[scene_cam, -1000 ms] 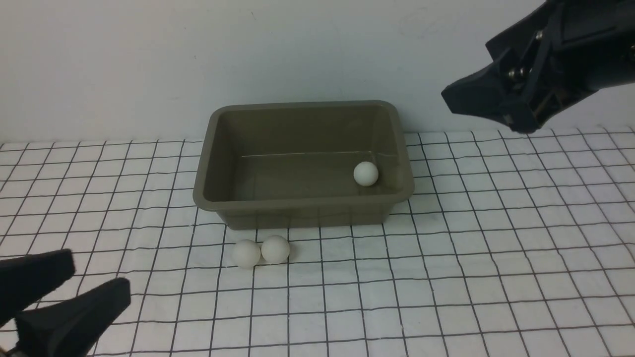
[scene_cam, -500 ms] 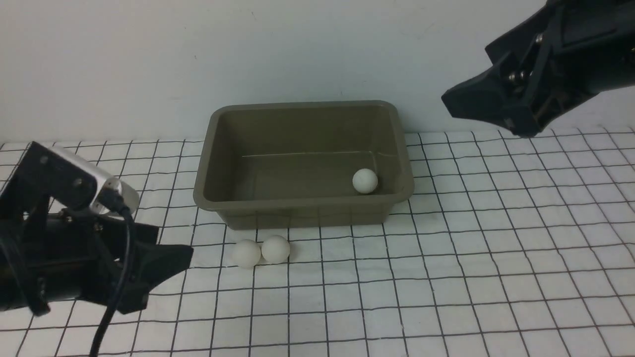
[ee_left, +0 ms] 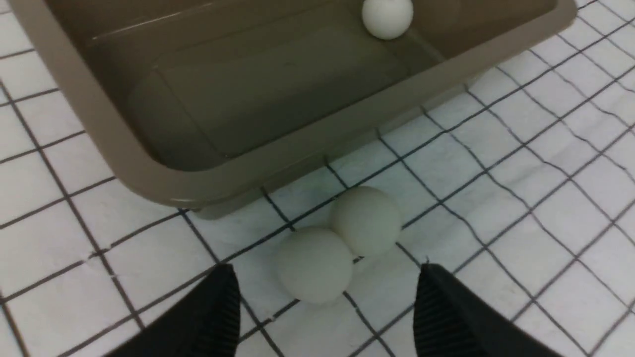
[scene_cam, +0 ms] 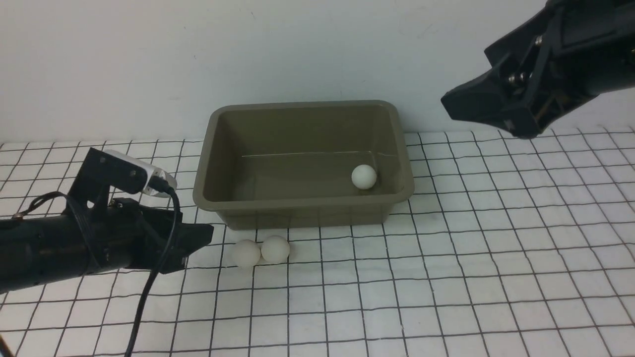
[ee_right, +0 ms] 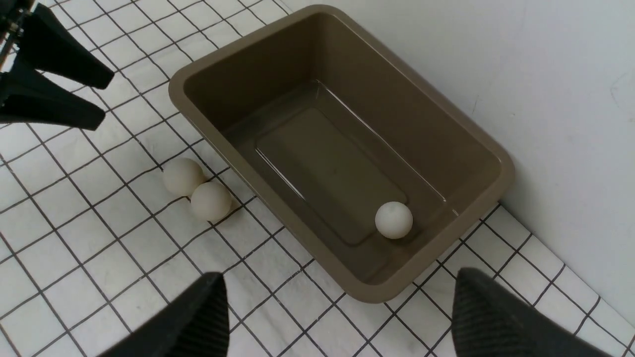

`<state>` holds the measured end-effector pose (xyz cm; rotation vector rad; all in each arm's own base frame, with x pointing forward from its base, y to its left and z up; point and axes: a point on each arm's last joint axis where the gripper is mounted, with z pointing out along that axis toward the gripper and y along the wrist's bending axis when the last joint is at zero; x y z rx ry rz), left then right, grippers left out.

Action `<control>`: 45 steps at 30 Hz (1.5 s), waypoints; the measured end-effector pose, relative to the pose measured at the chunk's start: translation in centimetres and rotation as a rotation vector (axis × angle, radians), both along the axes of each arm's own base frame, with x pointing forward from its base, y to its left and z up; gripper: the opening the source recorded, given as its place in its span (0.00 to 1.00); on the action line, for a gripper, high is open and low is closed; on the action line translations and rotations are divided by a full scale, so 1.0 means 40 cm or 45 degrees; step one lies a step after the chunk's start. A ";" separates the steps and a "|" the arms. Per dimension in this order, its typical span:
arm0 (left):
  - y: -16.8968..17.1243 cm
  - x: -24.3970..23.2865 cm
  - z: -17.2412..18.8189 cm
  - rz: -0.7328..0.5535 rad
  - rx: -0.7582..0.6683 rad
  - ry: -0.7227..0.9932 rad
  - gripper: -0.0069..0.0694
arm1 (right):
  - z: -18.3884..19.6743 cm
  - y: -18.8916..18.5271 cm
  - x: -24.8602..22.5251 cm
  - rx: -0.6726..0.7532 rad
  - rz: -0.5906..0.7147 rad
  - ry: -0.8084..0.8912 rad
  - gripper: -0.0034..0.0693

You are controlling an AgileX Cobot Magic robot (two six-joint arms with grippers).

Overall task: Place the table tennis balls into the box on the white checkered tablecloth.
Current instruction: 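Reach for and grasp a ping pong ball on the table beside the basket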

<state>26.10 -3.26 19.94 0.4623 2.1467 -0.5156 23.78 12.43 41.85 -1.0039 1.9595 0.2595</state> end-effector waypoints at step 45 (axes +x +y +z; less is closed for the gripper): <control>-0.121 0.157 -0.182 -0.114 0.153 0.209 0.76 | -0.001 -0.005 0.003 -0.036 -0.009 -0.021 0.80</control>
